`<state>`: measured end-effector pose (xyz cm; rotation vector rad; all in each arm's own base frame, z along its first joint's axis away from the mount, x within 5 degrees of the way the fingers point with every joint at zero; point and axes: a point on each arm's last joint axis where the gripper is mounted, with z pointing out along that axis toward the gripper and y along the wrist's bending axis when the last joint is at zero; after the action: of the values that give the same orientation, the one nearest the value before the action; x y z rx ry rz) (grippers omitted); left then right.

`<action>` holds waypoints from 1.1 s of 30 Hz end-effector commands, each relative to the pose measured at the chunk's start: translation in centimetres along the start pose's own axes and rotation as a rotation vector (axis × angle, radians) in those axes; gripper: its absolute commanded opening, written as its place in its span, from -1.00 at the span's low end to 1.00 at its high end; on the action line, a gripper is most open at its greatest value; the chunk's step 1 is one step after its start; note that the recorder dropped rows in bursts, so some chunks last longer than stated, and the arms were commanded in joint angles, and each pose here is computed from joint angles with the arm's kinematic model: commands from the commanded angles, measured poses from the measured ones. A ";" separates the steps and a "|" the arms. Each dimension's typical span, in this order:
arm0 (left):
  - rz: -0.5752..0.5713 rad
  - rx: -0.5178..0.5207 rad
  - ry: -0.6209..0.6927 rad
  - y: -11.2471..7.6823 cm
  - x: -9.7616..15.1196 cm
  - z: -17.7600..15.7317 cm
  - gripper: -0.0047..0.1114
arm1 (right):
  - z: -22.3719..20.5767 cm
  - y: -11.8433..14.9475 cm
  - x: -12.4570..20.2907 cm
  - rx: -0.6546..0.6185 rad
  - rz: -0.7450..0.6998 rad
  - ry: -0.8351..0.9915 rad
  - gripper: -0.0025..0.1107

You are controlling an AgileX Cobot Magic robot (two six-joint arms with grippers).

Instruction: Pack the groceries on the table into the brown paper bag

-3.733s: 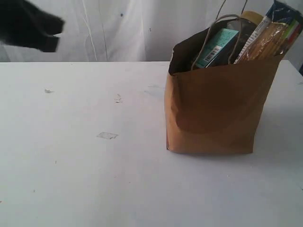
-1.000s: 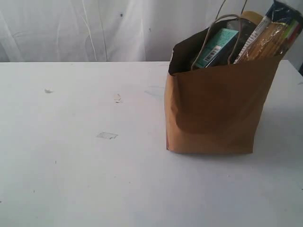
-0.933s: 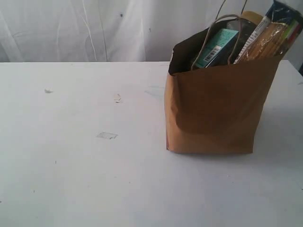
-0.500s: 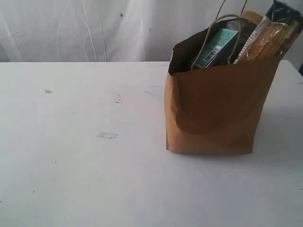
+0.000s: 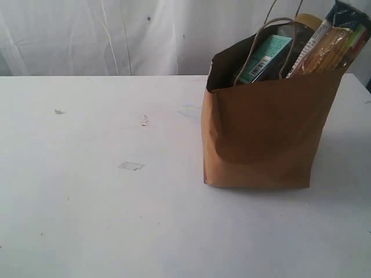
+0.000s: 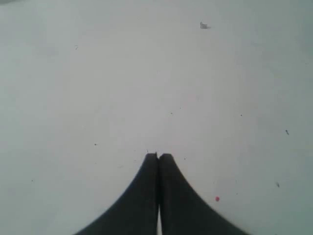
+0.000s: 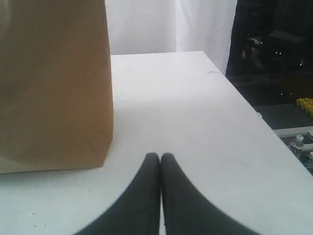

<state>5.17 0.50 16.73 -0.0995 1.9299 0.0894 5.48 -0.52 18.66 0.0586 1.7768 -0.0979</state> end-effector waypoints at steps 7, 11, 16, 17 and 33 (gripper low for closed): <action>0.002 0.005 0.000 0.0 0.1 0.0 -0.92 | -0.1 -0.1 0.2 0.014 -0.044 0.027 -0.96; 0.002 0.005 0.000 0.0 0.1 0.0 -0.92 | -0.1 -0.1 0.2 0.014 -0.044 0.027 -0.96; 0.002 0.005 0.000 0.0 0.1 0.0 -0.92 | -0.1 -0.1 0.2 0.015 -0.032 0.027 -0.96; 0.002 0.005 0.000 0.0 0.1 0.0 -0.92 | -0.1 -0.1 0.2 0.015 -0.032 0.027 -0.96; 0.002 0.005 0.000 0.0 0.1 0.0 -0.92 | -0.1 -0.1 0.2 0.015 -0.032 0.027 -0.96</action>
<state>5.17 0.50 16.73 -0.0995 1.9299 0.0894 5.39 -0.60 18.31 0.0362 1.8180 -0.1293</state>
